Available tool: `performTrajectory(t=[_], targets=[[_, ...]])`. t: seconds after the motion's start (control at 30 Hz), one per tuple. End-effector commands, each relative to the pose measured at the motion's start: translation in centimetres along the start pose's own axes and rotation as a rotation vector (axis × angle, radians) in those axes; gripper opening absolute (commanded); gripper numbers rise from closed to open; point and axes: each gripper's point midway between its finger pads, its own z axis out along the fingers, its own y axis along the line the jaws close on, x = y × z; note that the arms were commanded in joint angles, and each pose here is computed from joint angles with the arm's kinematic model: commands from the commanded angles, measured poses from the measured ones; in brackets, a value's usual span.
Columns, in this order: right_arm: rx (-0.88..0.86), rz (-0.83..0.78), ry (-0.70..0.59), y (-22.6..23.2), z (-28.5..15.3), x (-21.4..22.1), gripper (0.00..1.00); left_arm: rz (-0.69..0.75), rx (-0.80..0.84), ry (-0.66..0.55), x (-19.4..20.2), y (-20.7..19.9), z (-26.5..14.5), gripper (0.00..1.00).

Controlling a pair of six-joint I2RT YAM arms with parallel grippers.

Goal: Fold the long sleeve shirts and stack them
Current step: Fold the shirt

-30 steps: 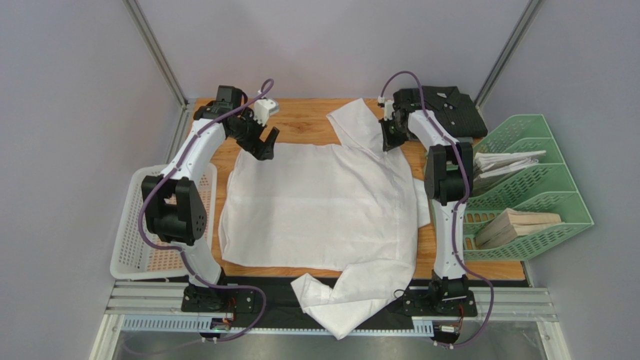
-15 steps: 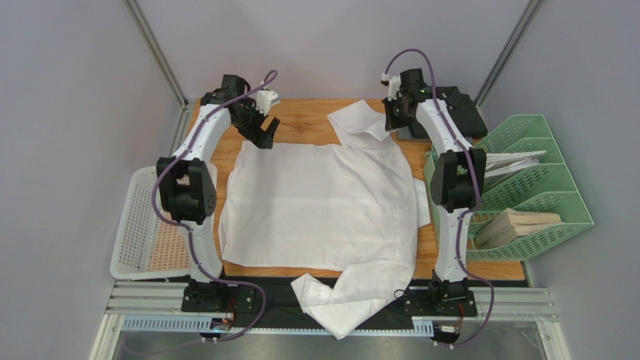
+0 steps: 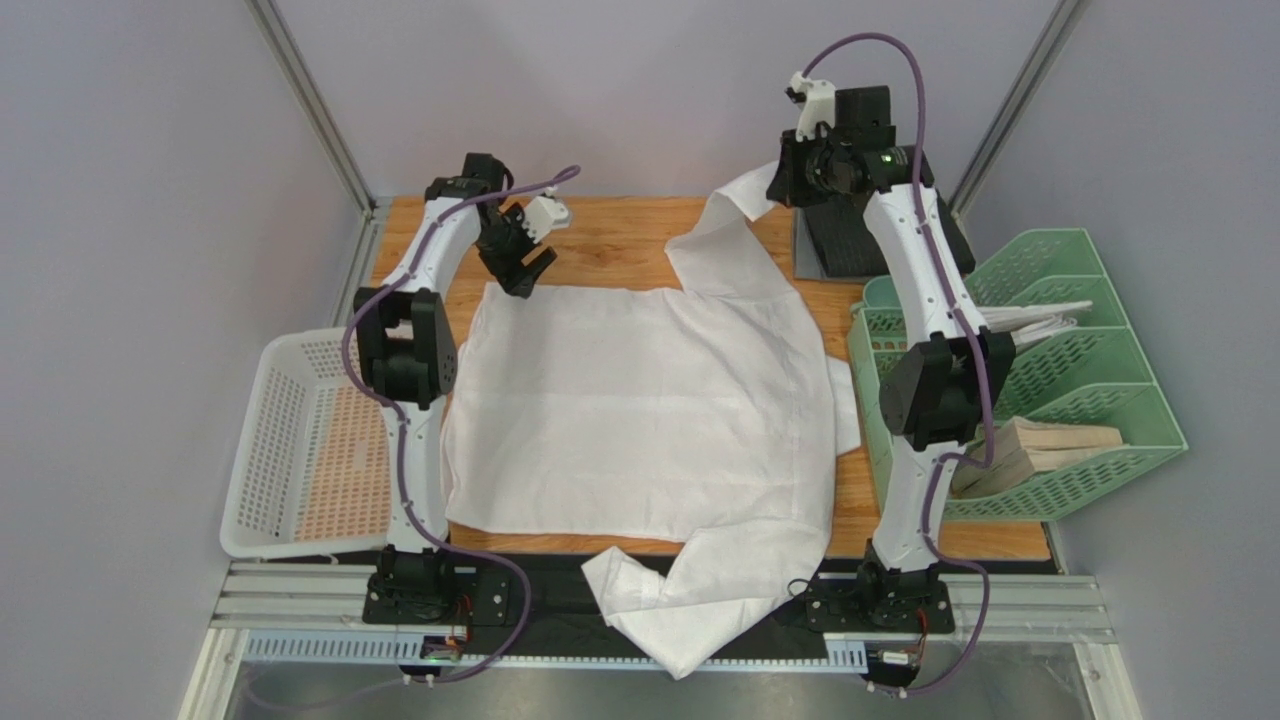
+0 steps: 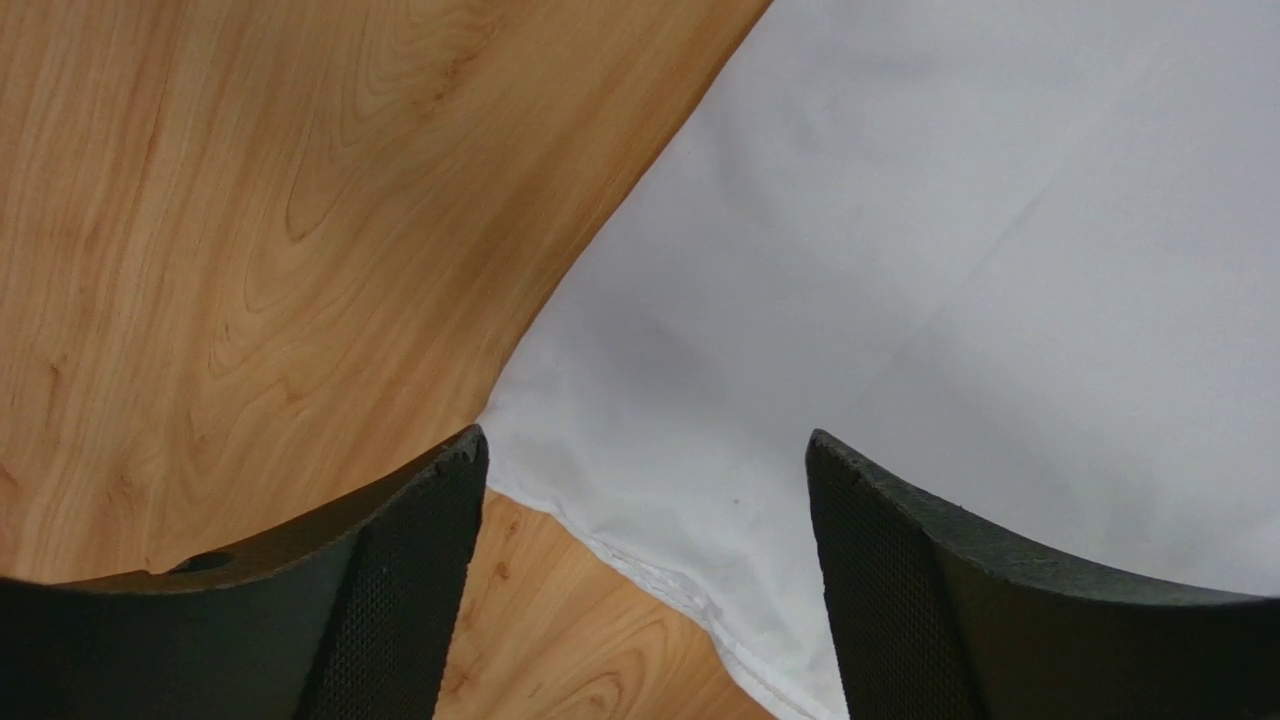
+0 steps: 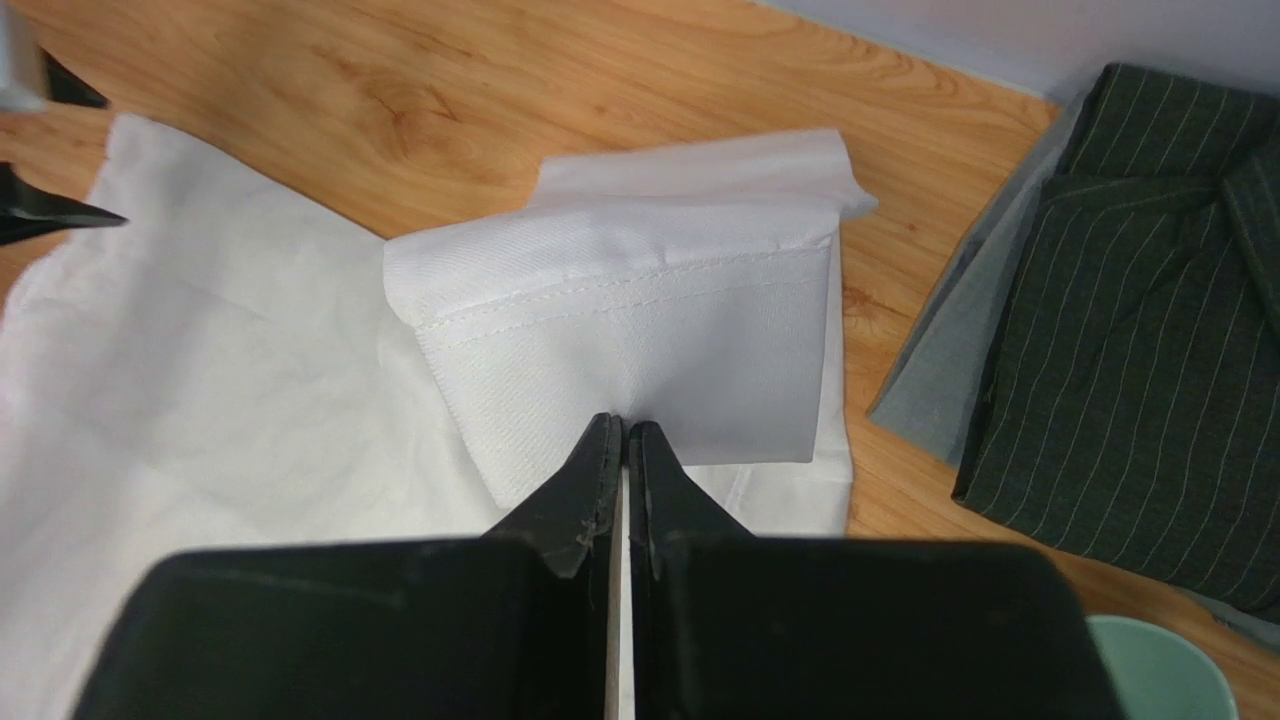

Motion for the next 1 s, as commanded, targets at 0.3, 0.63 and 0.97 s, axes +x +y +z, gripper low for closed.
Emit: performTrajectory(t=[0.3, 0.63, 0.97], targets=[[-0.088, -0.017, -0.514, 6.5, -15.2, -13.4, 0.0, 0.258, 0.015, -0.014, 0.1, 2.1, 1.7, 0.64], [-0.101, -0.04, -0.517, 7.8, -16.8, -13.2, 0.0, 0.335, -0.007, 0.036, 1.3, 3.5, 3.4, 0.57], [-0.112, -0.035, -0.501, 8.2, -17.0, -12.6, 0.0, 0.382, -0.01, 0.138, 4.3, 4.6, 5.0, 0.52]])
